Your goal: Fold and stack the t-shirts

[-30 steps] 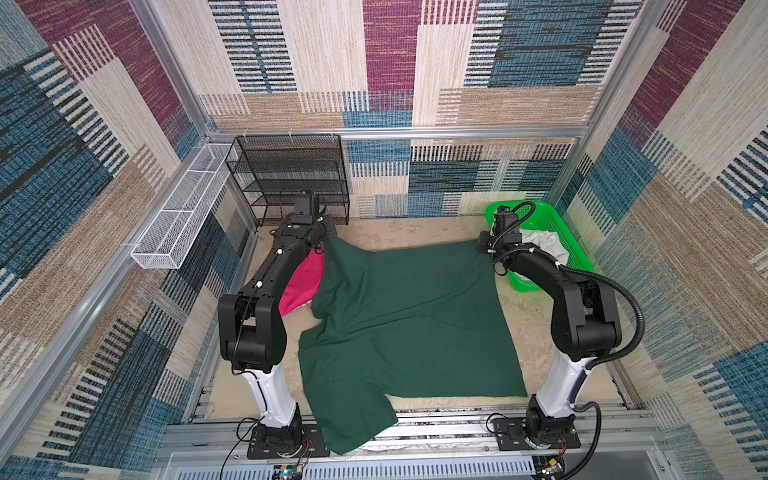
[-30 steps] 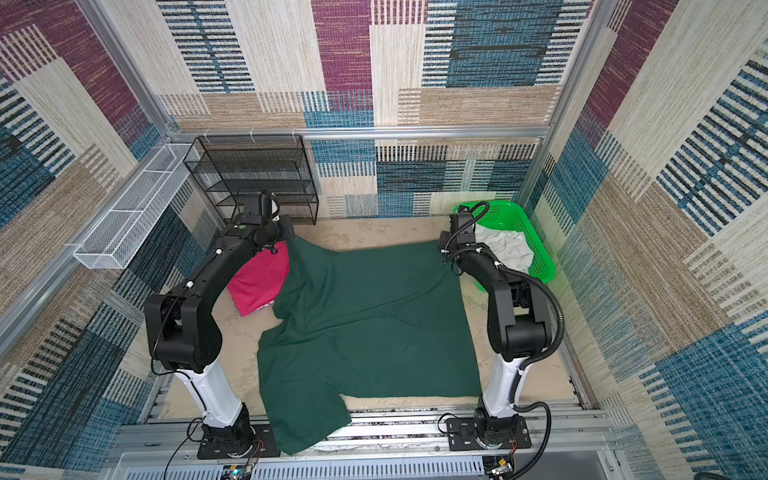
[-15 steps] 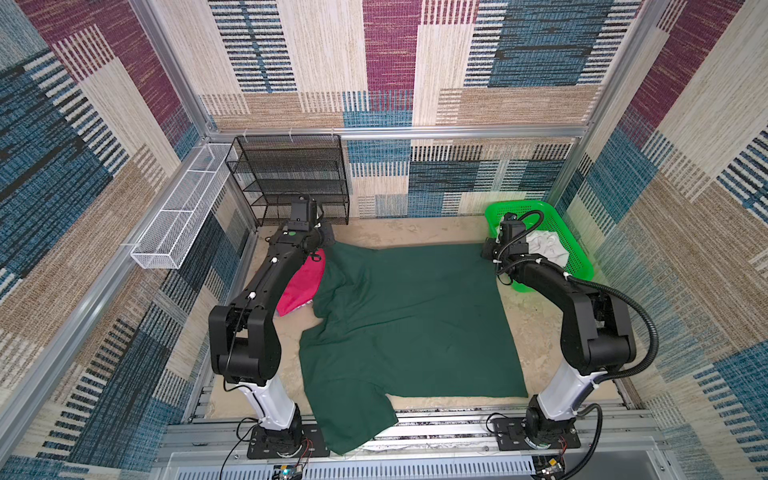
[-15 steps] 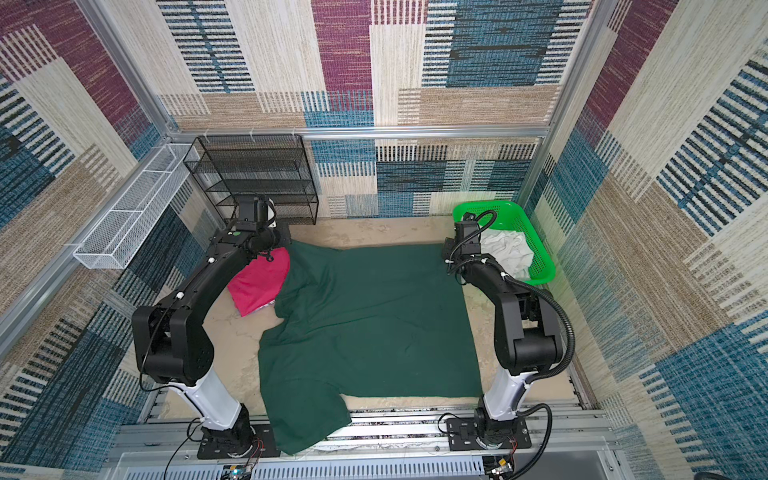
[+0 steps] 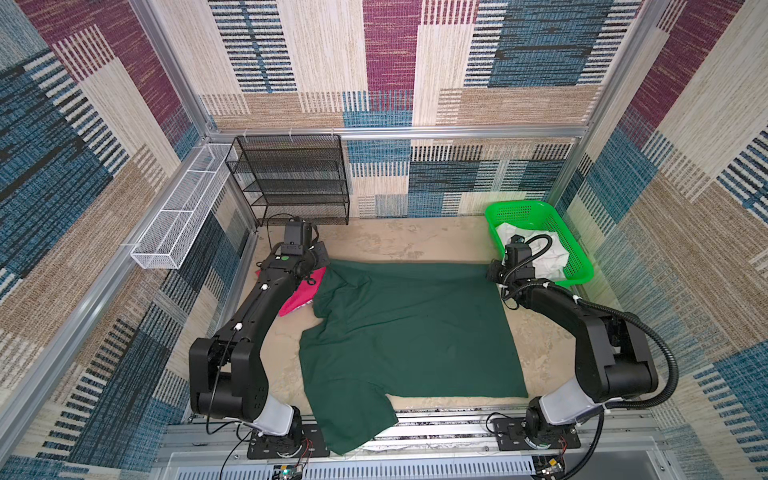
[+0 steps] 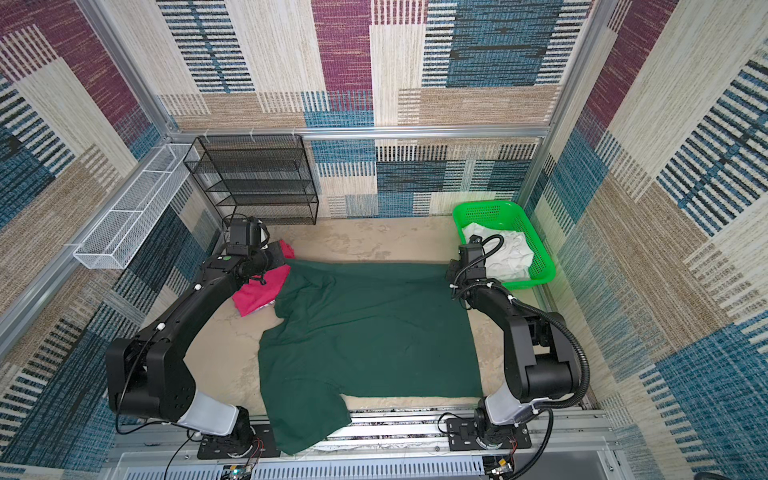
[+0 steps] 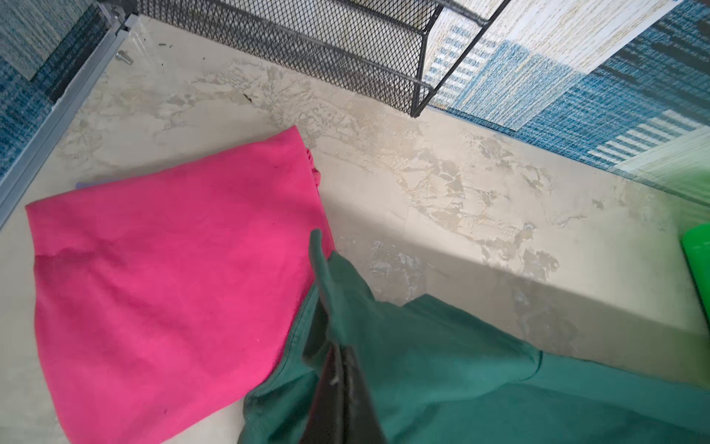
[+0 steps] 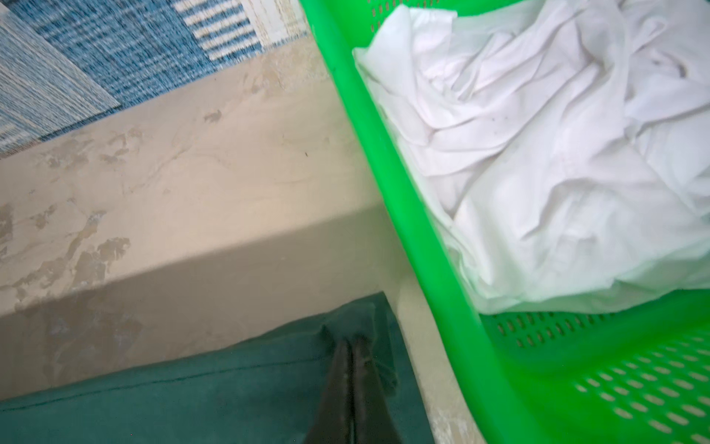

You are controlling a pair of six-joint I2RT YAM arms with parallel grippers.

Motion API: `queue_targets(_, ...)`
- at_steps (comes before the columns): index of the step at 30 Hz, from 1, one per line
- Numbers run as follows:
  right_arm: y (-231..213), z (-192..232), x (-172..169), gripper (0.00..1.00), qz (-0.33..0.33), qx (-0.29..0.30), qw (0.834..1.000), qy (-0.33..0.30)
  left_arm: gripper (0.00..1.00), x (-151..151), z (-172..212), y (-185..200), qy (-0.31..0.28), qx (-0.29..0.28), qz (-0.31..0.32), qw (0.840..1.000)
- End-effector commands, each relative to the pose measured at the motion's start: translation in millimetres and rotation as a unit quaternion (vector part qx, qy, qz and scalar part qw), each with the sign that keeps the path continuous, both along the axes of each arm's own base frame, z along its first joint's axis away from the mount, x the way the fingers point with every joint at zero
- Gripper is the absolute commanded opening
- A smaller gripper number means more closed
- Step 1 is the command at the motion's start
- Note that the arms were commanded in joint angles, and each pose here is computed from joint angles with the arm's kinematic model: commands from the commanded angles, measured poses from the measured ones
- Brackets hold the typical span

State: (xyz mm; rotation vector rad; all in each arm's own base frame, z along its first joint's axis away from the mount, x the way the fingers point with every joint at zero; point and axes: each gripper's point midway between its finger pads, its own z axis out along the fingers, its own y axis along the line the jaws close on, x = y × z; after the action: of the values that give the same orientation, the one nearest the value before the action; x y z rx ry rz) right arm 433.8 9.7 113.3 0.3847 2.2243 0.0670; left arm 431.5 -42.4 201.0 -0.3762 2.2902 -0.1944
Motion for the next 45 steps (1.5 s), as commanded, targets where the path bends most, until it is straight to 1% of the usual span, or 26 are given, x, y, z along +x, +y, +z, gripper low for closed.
queue_targets(1, -5.8, 8.1, -2.2, 0.0, -0.02, -0.001, 1.0, -0.024, 0.0, -16.1, -7.7, 1.6, 0.004, -0.017, 0.014, 1.0)
queue_targets(7, -8.4, -5.9, -22.6, 0.0, -0.029, 0.004, 1.0, -0.011, 0.0, -54.2, -32.2, 6.5, 0.019, -0.032, 0.03, 0.999)
queue_targets(9, -8.8, -14.1, -30.4, 0.0, -0.031, 0.007, 0.999, -0.003, 0.0, -66.4, -42.9, 4.0, 0.031, -0.041, 0.025, 0.998)
queue_targets(13, -7.9, -26.2, -44.2, 0.0, -0.033, 0.018, 0.999, 0.002, 0.0, -100.6, -82.0, -2.4, 0.068, -0.074, 0.022, 0.995)
queue_targets(15, -8.4, -20.9, -50.6, 0.0, -0.038, 0.026, 0.999, -0.011, 0.02, -119.1, -99.0, -5.7, 0.078, -0.093, 0.022, 0.992)
queue_targets(17, -10.3, -9.1, -58.4, 0.2, -0.045, 0.031, 0.998, -0.033, 0.08, -135.3, -106.0, -7.2, 0.076, -0.103, 0.017, 0.992)
queue_targets(18, -11.5, -2.1, -61.2, 0.27, -0.048, 0.033, 0.997, -0.043, 0.11, -140.8, -105.4, -8.0, 0.072, -0.105, 0.012, 0.992)
queue_targets(20, -10.4, 18.7, -64.5, 0.37, -0.044, 0.039, 0.995, -0.075, 0.17, -146.9, -99.2, -8.5, 0.058, -0.103, 0.001, 0.993)
queue_targets(22, -8.1, 37.2, -64.2, 0.47, -0.036, 0.044, 0.994, -0.098, 0.23, -145.4, -88.6, -8.2, 0.043, -0.091, -0.01, 0.995)
queue_targets(25, 3.1, 49.1, -58.2, 0.55, -0.007, 0.057, 0.993, -0.103, 0.29, -131.7, -77.9, -14.1, 0.032, -0.075, -0.031, 0.996)
queue_targets(27, 17.2, 44.8, -52.0, 0.56, 0.025, 0.076, 0.993, -0.089, 0.33, -116.3, -71.8, -26.9, 0.029, -0.076, -0.058, 0.995)
queue_targets(28, 25.5, 39.3, -48.4, 0.56, 0.042, 0.087, 0.992, -0.078, 0.37, -106.6, -71.0, -38.7, 0.028, -0.082, -0.082, 0.993)
queue_targets(29, 32.9, 31.9, -45.8, 0.56, 0.057, 0.095, 0.992, -0.065, 0.38, -97.3, -70.7, -49.8, 0.033, -0.089, -0.104, 0.99)
queue_targets(31, 48.2, 15.8, -41.5, 0.58, 0.08, 0.105, 0.991, -0.036, 0.39, -80.1, -73.7, -73.0, 0.06, -0.098, -0.148, 0.982)
queue_targets(34, 69.0, -7.6, -38.7, 0.61, 0.104, 0.109, 0.988, 0.007, 0.4, -62.0, -87.3, -99.9, 0.101, -0.082, -0.191, 0.973)
queue_targets(37, 79.0, -25.9, -37.7, 0.62, 0.108, 0.105, 0.988, 0.04, 0.4, -50.2, -98.5, -109.6, 0.119, -0.043, -0.197, 0.972)
queue_targets(45, 80.5, -47.9, -48.6, 0.65, 0.108, 0.112, 0.986, 0.067, 0.42, -41.1, -127.6, -118.3, 0.17, 0.014, -0.205, 0.964)
